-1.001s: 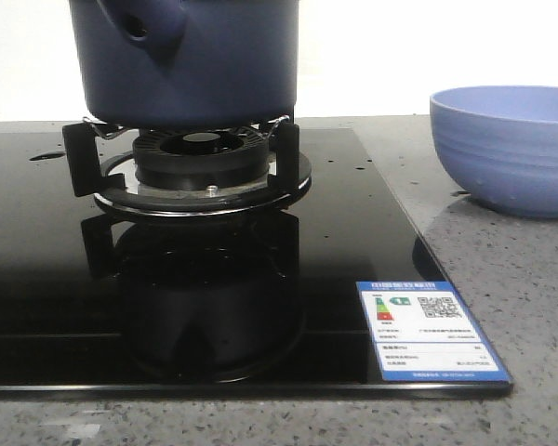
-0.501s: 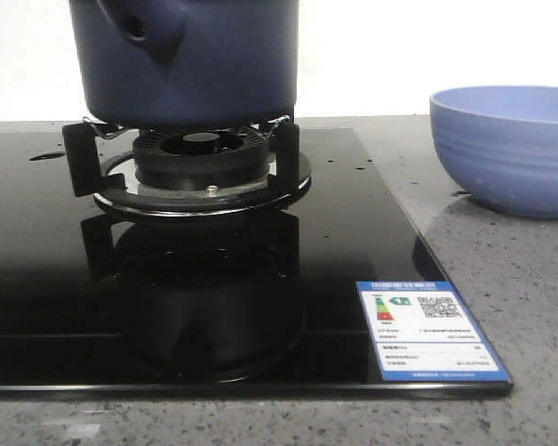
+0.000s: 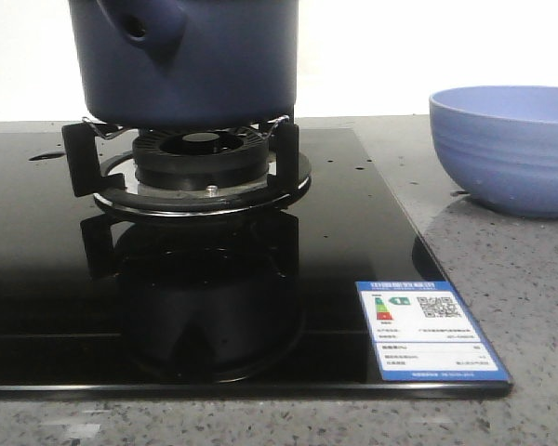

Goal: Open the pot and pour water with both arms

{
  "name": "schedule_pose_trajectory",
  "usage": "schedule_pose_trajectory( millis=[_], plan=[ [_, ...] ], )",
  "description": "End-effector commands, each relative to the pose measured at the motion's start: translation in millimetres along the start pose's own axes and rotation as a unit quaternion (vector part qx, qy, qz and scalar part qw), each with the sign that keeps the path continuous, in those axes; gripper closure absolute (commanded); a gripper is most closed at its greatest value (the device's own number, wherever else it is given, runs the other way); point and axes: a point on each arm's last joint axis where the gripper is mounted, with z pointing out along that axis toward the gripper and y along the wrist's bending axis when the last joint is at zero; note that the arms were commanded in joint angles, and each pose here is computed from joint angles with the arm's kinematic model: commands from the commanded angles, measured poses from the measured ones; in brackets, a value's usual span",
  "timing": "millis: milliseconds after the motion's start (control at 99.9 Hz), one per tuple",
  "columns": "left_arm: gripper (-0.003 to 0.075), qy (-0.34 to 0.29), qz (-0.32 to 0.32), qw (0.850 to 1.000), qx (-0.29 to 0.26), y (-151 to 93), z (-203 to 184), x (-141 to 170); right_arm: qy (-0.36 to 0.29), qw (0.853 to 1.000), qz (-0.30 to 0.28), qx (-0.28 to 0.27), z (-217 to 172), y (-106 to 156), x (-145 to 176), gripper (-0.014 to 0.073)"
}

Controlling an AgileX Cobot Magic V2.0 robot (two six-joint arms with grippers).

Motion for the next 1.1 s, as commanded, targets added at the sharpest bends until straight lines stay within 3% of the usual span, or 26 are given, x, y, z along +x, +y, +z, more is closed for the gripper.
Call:
schedule_pose_trajectory(
  millis=[0,110,250,390,490,591,721,811,941,1091],
  plan=[
    [0.0741,-0.035,-0.009,0.999,0.004,0.5,-0.7,3.1,-0.040,0.999,0.009,-0.001,-0.1,-0.3,-0.4,0.0657],
    [0.0741,-0.035,-0.014,0.999,0.005,0.5,-0.7,3.1,-0.043,0.999,0.018,-0.002,-0.2,-0.1,-1.0,0.0657],
    [0.0741,-0.034,-0.070,0.997,0.007,0.3,-0.7,3.2,-0.047,0.998,0.041,-0.004,-0.2,0.1,-1.7,0.0657],
    [0.0741,-0.033,-0.174,0.984,0.012,0.1,-0.7,3.1,-0.058,0.989,0.136,-0.013,-0.5,0.6,-4.0,0.0657],
    [0.0741,-0.033,-0.252,0.967,0.016,-0.1,-0.7,2.9,-0.066,0.972,0.224,-0.019,-0.8,0.5,-6.0,0.0657],
    [0.0741,-0.036,-0.291,0.956,0.019,-0.4,-1.1,0.1,-0.057,0.966,0.249,-0.031,-2.6,3.2,-12.6,0.0657],
    [0.0741,-0.049,-0.280,0.958,0.037,-4.6,-5.2,-20.0,-0.038,0.973,0.221,-0.054,-9.8,10.3,-33.5,0.0657],
    [0.0741,-0.046,-0.220,0.973,0.053,-10.7,-8.6,-44.6,-0.030,0.984,0.162,-0.064,-13.7,14.9,-55.4,0.0657],
    [0.0741,0.012,-0.111,0.991,0.077,-21.7,-5.0,-80.0,0.018,0.994,0.076,-0.080,-7.7,22.5,-89.5,0.0657],
    [0.0741,0.077,-0.026,0.990,0.118,-33.9,9.2,-117.5,0.057,0.991,0.036,-0.112,9.6,30.8,-123.2,0.0657]
  ],
)
